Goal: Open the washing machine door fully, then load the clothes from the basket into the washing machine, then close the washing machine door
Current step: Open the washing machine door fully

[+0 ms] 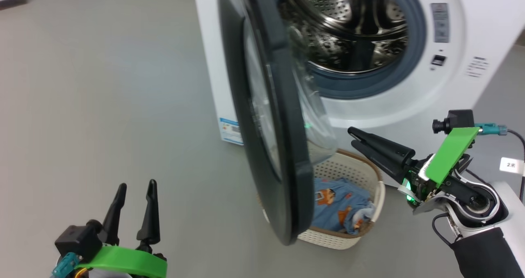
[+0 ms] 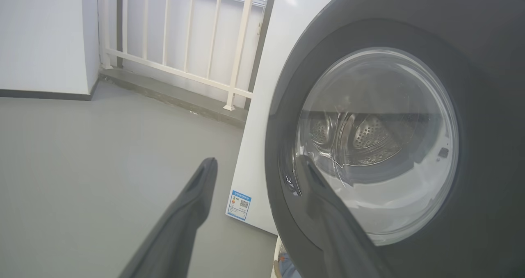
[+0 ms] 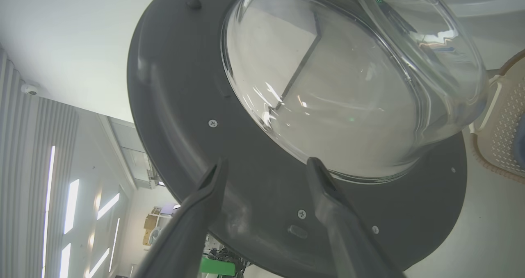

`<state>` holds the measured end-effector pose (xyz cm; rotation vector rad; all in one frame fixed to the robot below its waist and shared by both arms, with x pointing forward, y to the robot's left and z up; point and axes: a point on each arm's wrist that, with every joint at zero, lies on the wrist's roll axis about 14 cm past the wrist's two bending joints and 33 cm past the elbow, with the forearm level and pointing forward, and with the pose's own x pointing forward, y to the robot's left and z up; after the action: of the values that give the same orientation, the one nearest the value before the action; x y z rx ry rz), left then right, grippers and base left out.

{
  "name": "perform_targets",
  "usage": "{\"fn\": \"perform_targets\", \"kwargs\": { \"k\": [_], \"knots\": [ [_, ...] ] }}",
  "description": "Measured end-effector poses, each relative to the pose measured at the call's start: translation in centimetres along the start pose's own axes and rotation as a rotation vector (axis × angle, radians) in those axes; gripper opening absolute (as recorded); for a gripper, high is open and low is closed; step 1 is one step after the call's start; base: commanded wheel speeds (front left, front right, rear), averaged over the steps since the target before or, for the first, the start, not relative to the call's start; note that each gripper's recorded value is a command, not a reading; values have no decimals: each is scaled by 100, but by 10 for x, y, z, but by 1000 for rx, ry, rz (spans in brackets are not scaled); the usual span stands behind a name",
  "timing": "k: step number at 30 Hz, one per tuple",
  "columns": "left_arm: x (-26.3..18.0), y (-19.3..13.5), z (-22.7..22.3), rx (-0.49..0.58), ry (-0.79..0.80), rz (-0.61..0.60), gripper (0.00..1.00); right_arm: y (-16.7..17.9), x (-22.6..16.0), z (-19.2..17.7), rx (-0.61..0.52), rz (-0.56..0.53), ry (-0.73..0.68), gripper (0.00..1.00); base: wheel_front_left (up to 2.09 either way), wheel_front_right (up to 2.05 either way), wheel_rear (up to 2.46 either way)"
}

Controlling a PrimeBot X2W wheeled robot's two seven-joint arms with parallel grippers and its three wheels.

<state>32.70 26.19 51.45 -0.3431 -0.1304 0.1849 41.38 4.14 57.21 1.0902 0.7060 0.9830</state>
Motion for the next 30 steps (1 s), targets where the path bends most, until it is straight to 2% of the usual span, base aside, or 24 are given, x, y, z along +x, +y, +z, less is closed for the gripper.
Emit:
{"fn": "perform_targets", "kwargs": {
  "k": [5,16,25,30],
  "knots": [
    [11,-18,-5,-2,13,-58,100,10,-18,10,-125,-24,-110,100,0,0,0],
    [34,-62,-16,-19,34,-178,100,16,-79,44,-310,-100,-435,100,0,0,0],
    [43,-89,-30,-33,68,-246,100,8,-139,71,-551,-241,-686,100,0,0,0],
    [46,-100,-32,-39,70,-273,100,-18,-170,64,-636,-359,-764,100,0,0,0]
  ]
}}
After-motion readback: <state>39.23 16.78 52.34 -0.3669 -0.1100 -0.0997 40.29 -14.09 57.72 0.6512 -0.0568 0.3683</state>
